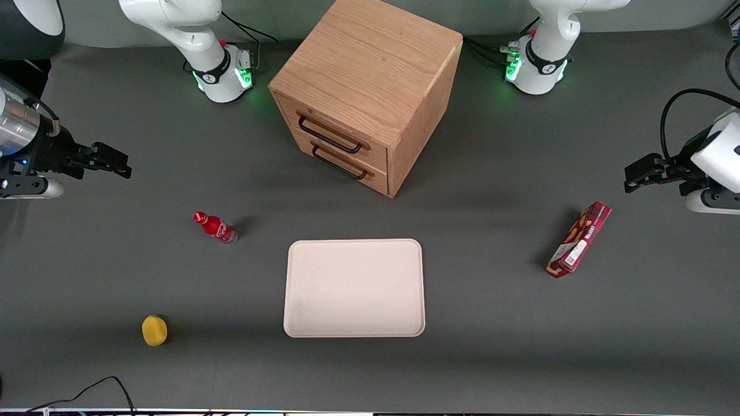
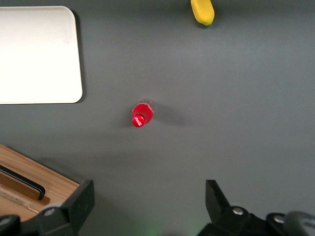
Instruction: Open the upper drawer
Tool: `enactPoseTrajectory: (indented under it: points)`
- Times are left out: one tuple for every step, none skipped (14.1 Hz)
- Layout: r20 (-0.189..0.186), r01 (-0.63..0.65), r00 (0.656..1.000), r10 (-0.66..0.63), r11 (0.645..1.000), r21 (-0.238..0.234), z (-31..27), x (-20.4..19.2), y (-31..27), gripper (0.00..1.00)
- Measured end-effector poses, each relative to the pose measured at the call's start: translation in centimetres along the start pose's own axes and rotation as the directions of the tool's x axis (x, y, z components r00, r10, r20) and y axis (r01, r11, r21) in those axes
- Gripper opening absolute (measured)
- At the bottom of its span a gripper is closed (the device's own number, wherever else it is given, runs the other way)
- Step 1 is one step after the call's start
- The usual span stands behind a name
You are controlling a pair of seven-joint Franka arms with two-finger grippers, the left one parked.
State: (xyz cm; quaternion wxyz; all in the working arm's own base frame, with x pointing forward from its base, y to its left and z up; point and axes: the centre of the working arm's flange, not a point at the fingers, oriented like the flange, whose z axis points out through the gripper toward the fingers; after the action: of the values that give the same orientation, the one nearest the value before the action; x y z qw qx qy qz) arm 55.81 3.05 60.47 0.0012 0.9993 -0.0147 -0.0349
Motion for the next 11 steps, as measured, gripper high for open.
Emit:
enactPoseTrajectory:
  points:
    - [0.0, 0.0, 1.0, 0.0, 1.0, 0.0, 0.0, 0.0, 0.0, 1.0]
    - [0.0, 0.0, 1.0, 0.0, 1.0, 0.0, 0.0, 0.0, 0.0, 1.0]
    - [0.0, 0.0, 1.0, 0.0, 1.0, 0.0, 0.0, 0.0, 0.0, 1.0]
    - [-0.001, 0.0, 1.0, 0.0, 1.0, 0.0, 0.0, 0.0, 0.0, 1.0]
    - [-0.001, 0.001, 1.0, -0.001, 1.0, 0.0, -0.1, 0.0, 0.0, 1.0]
    - [-0.001, 0.001, 1.0, -0.001, 1.0, 0.0, 0.0, 0.0, 0.0, 1.0]
    - [-0.001, 0.001, 1.0, -0.001, 1.0, 0.0, -0.1, 0.0, 0.0, 1.0]
    - [-0.002, 0.002, 1.0, -0.002, 1.0, 0.0, -0.1, 0.0, -0.1, 1.0]
    - [-0.005, 0.005, 1.0, -0.005, 1.0, 0.0, -0.3, 0.0, -0.3, 1.0]
    - [-0.009, 0.016, 1.0, -0.016, 1.0, 0.002, -0.6, -0.2, -0.9, 1.0]
    - [-0.004, 0.042, 0.999, -0.042, 0.999, 0.008, -0.9, -0.6, -2.3, 1.0]
